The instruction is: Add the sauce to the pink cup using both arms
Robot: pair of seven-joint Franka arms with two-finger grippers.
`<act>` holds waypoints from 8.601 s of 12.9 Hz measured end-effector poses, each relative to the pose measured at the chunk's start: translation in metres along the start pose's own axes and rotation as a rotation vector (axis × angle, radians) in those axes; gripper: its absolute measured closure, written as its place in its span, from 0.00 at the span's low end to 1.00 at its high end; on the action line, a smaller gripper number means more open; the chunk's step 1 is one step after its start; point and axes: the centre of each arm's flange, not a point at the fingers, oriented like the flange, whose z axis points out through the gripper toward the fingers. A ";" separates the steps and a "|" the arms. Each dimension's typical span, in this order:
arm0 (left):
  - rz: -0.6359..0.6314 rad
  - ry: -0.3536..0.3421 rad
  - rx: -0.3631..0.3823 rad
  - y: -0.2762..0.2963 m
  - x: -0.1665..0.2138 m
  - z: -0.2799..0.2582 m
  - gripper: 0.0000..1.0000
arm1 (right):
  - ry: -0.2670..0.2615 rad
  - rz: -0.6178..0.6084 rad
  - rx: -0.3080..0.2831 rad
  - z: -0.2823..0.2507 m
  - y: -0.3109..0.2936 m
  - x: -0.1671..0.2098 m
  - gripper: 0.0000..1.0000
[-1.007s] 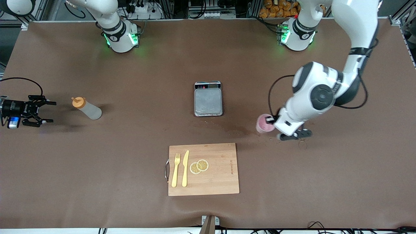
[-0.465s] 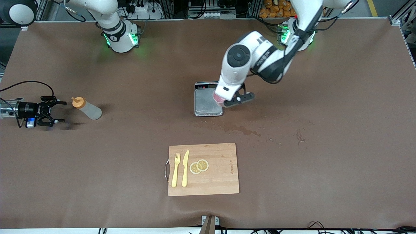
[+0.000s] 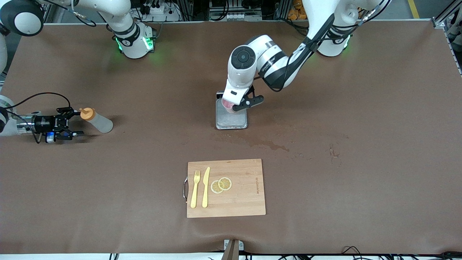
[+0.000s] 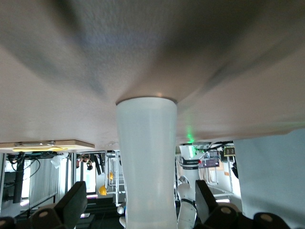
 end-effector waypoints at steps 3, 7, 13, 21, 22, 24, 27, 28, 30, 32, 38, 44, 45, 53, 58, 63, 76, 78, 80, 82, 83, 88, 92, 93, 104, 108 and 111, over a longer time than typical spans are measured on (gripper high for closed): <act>-0.009 -0.005 -0.006 0.002 0.005 0.011 0.97 | -0.024 -0.006 -0.026 0.023 -0.013 -0.003 0.00; -0.030 0.001 -0.025 0.002 0.008 0.012 0.97 | -0.033 -0.010 -0.061 0.042 -0.023 -0.006 0.00; -0.044 0.002 -0.039 0.002 0.018 0.021 0.90 | -0.078 -0.066 -0.076 0.062 -0.012 0.008 0.00; -0.115 0.091 -0.103 -0.024 0.063 -0.105 0.03 | -0.089 -0.077 -0.082 0.067 -0.010 0.009 0.49; -0.108 0.120 -0.117 -0.037 0.071 -0.139 0.00 | -0.090 -0.078 -0.082 0.066 -0.011 0.009 0.49; -0.037 0.167 -0.110 -0.073 0.105 -0.201 0.00 | -0.102 -0.085 -0.090 0.064 -0.012 0.004 0.51; 0.105 0.188 -0.070 -0.141 0.185 -0.257 0.00 | -0.106 -0.071 -0.110 0.061 -0.021 -0.009 0.56; 0.141 0.186 -0.058 -0.162 0.206 -0.266 0.00 | -0.102 -0.061 -0.124 0.061 -0.028 -0.018 0.56; 0.195 0.177 -0.037 -0.194 0.233 -0.280 0.00 | -0.077 -0.029 -0.166 0.067 -0.047 -0.047 0.56; 0.254 0.186 -0.031 -0.220 0.251 -0.296 0.00 | -0.032 -0.001 -0.207 0.077 -0.067 -0.081 0.55; 0.407 0.228 0.006 -0.270 0.259 -0.340 0.00 | 0.143 0.105 -0.283 0.102 -0.109 -0.200 0.56; 0.509 0.188 0.067 -0.317 0.264 -0.356 0.00 | 0.350 0.218 -0.337 0.149 -0.133 -0.279 0.56; 0.510 0.188 0.069 -0.317 0.260 -0.359 0.00 | 0.393 0.243 -0.341 0.163 -0.138 -0.296 0.56; 0.510 0.180 0.074 -0.319 0.250 -0.366 0.00 | 0.821 0.404 -0.395 0.319 -0.153 -0.404 0.57; 0.512 0.155 0.081 -0.319 0.248 -0.361 0.00 | 0.965 0.448 -0.376 0.383 -0.149 -0.433 0.61; 0.500 0.155 0.081 -0.326 0.251 -0.363 0.00 | 1.196 0.497 -0.352 0.435 -0.138 -0.435 0.61; 0.486 0.151 0.081 -0.333 0.254 -0.364 0.00 | 1.460 0.597 -0.298 0.571 -0.118 -0.401 0.61; 0.485 0.150 0.081 -0.334 0.254 -0.364 0.00 | 1.483 0.605 -0.293 0.586 -0.114 -0.393 0.61; 0.482 0.150 0.081 -0.335 0.255 -0.364 0.00 | 1.497 0.613 -0.278 0.591 -0.115 -0.389 0.61; 0.480 0.150 0.081 -0.336 0.256 -0.364 0.00 | 1.523 0.613 -0.263 0.595 -0.114 -0.386 0.61; 0.480 0.150 0.081 -0.336 0.256 -0.364 0.00 | 1.537 0.607 -0.256 0.599 -0.114 -0.386 0.61; 0.480 0.149 0.081 -0.336 0.256 -0.364 0.00 | 1.609 0.556 -0.249 0.617 -0.105 -0.383 0.62; 0.480 0.144 0.083 -0.337 0.255 -0.363 0.00 | 1.650 0.541 -0.256 0.632 -0.098 -0.373 0.64; 0.480 0.143 0.083 -0.337 0.255 -0.363 0.00 | 1.652 0.541 -0.252 0.631 -0.099 -0.373 0.64; 0.480 0.140 0.084 -0.337 0.255 -0.362 0.00 | 1.573 0.501 -0.296 0.569 -0.128 -0.401 0.64; 0.480 0.139 0.084 -0.337 0.255 -0.362 0.00 | 1.502 0.486 -0.327 0.545 -0.135 -0.414 0.64; 0.479 0.136 0.085 -0.337 0.256 -0.361 0.00 | 1.355 0.457 -0.379 0.496 -0.146 -0.431 0.64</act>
